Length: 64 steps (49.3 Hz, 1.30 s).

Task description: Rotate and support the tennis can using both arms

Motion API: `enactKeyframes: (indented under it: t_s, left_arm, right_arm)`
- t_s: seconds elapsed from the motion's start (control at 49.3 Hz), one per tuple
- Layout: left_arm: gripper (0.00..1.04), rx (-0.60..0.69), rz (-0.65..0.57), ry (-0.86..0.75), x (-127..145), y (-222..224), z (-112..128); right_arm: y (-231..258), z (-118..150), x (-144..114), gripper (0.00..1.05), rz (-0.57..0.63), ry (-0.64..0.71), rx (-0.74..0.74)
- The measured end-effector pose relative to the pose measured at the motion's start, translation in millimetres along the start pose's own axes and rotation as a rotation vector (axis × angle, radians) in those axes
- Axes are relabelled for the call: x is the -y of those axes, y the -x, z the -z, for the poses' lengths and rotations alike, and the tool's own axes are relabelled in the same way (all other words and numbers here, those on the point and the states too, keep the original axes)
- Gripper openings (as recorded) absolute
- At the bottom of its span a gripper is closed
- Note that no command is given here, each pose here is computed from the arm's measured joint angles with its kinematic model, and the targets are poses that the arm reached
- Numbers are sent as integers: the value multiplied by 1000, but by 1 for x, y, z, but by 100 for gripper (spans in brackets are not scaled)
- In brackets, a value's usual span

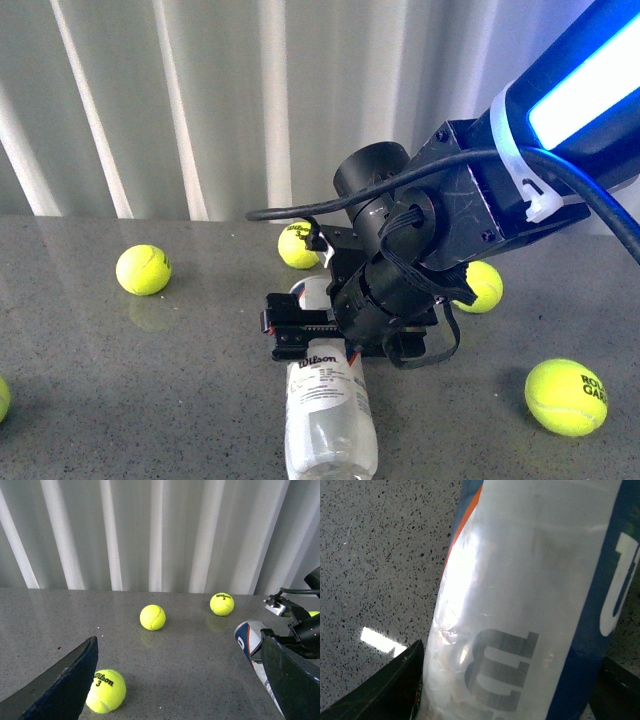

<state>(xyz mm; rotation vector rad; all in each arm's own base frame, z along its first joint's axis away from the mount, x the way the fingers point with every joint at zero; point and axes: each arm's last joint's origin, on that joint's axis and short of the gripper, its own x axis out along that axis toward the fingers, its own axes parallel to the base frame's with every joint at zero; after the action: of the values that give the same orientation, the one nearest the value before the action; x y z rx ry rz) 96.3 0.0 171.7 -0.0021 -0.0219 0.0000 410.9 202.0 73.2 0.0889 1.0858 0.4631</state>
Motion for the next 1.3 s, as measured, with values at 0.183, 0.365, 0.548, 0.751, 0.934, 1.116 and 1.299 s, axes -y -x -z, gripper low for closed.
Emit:
enactKeyframes:
  t_s: [0.183,0.365,0.548,0.751,0.934,1.116,1.299]
  left_arm:
    - [98,0,0,0,0,0,0]
    - [98,0,0,0,0,0,0]
    - [98,0,0,0,0,0,0]
    - [98,0,0,0,0,0,0]
    - [98,0,0,0,0,0,0]
    - [98,0,0,0,0,0,0]
    - [98,0,0,0,0,0,0]
  right_arm:
    - [0,-1,2,64,17,6,22]
    - [2,0,5,47,28,7,36]
    - [6,0,6,31,34,6,47]
    - [11,2,5,19,47,15,57]
    - [17,3,3,12,67,27,69]
    - [31,3,-1,8,102,72,106]
    - [62,-7,-10,6,176,205,209]
